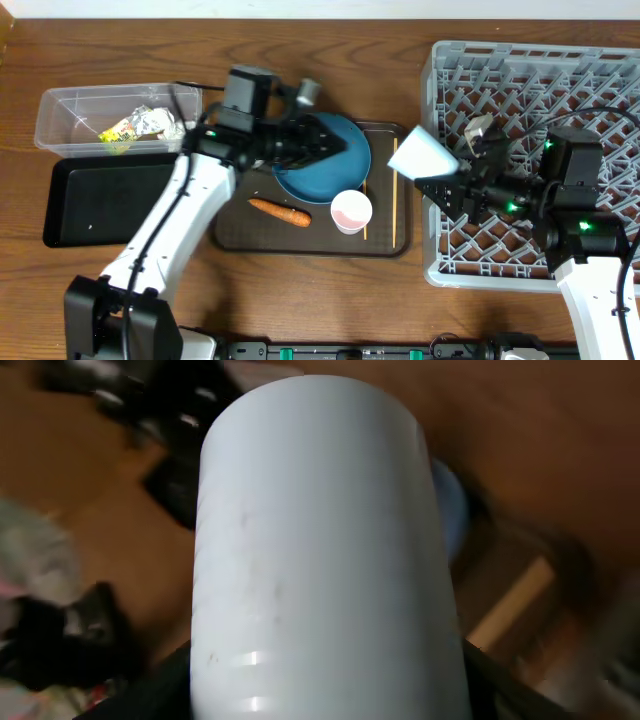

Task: Sort waste into correct bins and load items into the dishwasher rack
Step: 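Place the light-blue cup upside down in the rack with right gripper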

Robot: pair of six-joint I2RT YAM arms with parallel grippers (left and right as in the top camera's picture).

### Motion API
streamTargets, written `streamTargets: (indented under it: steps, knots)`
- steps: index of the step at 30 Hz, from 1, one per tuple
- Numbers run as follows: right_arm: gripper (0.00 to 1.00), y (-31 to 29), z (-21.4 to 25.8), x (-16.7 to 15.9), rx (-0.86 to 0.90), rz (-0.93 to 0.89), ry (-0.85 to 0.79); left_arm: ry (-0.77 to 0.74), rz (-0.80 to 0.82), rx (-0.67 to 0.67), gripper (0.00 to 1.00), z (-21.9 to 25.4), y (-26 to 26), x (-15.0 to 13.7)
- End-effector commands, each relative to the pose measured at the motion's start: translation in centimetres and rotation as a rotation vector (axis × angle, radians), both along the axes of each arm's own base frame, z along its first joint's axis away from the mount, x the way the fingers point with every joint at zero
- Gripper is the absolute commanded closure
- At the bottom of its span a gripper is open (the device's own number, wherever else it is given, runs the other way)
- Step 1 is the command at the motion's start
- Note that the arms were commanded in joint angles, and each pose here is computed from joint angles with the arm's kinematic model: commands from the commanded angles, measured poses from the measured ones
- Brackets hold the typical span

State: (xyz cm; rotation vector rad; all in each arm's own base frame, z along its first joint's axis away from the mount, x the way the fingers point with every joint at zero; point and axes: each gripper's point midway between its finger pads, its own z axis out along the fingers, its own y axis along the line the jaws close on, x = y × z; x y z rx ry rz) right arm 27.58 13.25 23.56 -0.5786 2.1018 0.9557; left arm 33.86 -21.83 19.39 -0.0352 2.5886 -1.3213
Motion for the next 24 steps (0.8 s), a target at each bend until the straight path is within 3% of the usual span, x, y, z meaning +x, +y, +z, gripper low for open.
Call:
streamTargets:
  steps: [1,6,10,14,16,24]
  knots:
    - [0.54,-3.6,-0.8,1.6,-0.140,-0.252,0.088,-0.127,0.174,0.363,0.84,-2.4,7.1,2.5]
    - [0.60,-8.7,0.8,1.8,-0.278,-0.541,0.181,-0.001,0.340,0.669,0.84,-4.7,14.7,0.7]
    - [0.58,-13.9,2.9,1.4,-0.351,-0.811,0.219,0.081,0.415,0.820,0.84,-5.6,19.0,-0.9]
    - [0.59,-18.6,3.5,0.4,-0.408,-0.985,0.290,0.146,0.439,0.851,0.85,-6.0,20.8,-2.1]
    - [0.59,-20.6,3.2,-0.3,-0.393,-1.063,0.370,0.165,0.437,0.856,0.90,-6.1,21.0,-2.5]
    - [0.57,-29.3,0.1,-1.4,-0.369,-1.275,0.718,0.175,0.433,0.859,0.90,-6.1,21.0,-2.8]
